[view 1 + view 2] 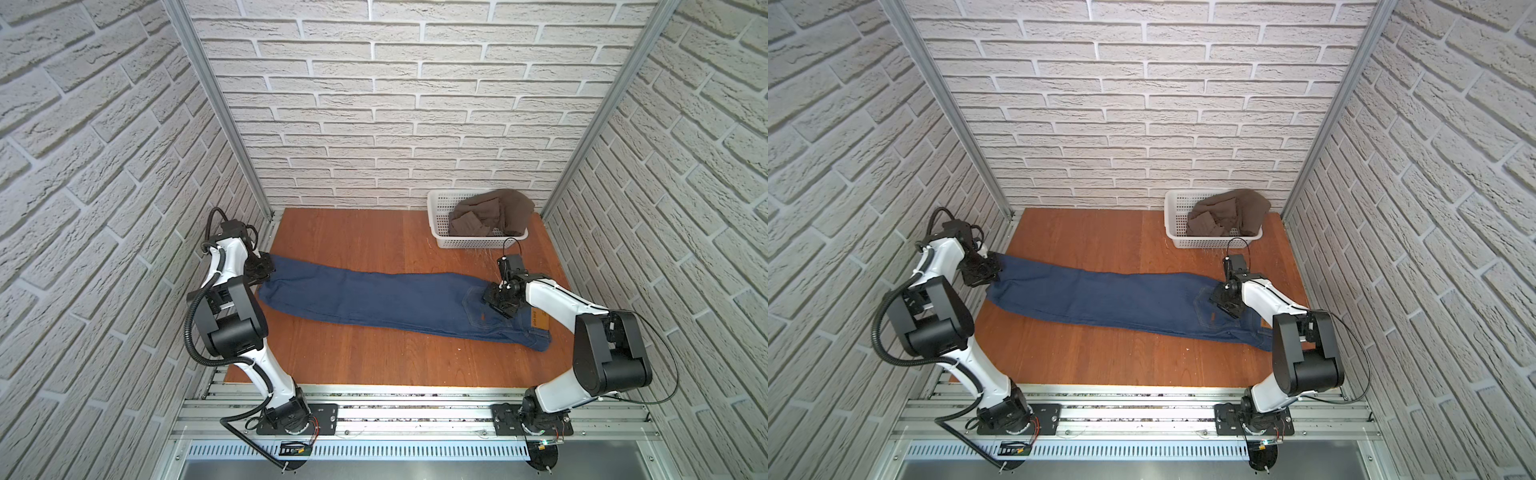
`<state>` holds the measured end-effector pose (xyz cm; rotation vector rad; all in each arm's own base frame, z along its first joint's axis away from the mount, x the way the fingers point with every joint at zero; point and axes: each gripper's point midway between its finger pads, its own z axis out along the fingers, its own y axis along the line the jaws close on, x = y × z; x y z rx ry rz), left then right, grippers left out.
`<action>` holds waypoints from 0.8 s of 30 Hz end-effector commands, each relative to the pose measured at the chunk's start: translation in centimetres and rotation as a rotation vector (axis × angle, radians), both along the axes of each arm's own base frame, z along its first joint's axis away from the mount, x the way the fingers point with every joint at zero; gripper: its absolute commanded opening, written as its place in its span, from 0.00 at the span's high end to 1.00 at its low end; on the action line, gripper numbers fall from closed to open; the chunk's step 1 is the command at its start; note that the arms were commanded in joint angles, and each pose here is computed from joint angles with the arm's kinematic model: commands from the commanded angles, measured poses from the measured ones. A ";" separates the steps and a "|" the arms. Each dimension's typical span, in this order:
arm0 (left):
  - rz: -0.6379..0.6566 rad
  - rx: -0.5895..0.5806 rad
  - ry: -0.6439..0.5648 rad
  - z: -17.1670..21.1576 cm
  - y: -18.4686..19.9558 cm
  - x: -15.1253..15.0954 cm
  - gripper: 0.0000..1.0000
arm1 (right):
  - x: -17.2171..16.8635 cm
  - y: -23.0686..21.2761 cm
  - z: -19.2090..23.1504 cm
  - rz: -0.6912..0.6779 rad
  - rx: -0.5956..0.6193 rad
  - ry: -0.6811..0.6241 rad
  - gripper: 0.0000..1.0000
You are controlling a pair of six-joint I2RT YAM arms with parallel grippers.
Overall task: Fold and stack the trousers
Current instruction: 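Lift the leg end with the left gripper and carry it toward the right gripper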
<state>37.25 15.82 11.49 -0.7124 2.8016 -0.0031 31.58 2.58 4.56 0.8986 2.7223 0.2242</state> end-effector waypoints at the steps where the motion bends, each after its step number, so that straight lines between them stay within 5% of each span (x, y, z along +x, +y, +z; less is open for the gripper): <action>1: 0.070 0.144 -0.020 3.0 3.3 -0.4 1.00 | 0.9 0.2 1.9 0.033 -0.007 -0.065 0.40; 11: 0.093 0.230 -0.016 5.4 5.2 -1.1 1.00 | 2.6 0.8 3.2 0.121 -0.011 -0.125 0.40; 24: -0.023 -0.005 -0.075 5.0 -4.3 -0.4 1.00 | 3.3 2.0 4.0 0.189 0.035 -0.176 0.36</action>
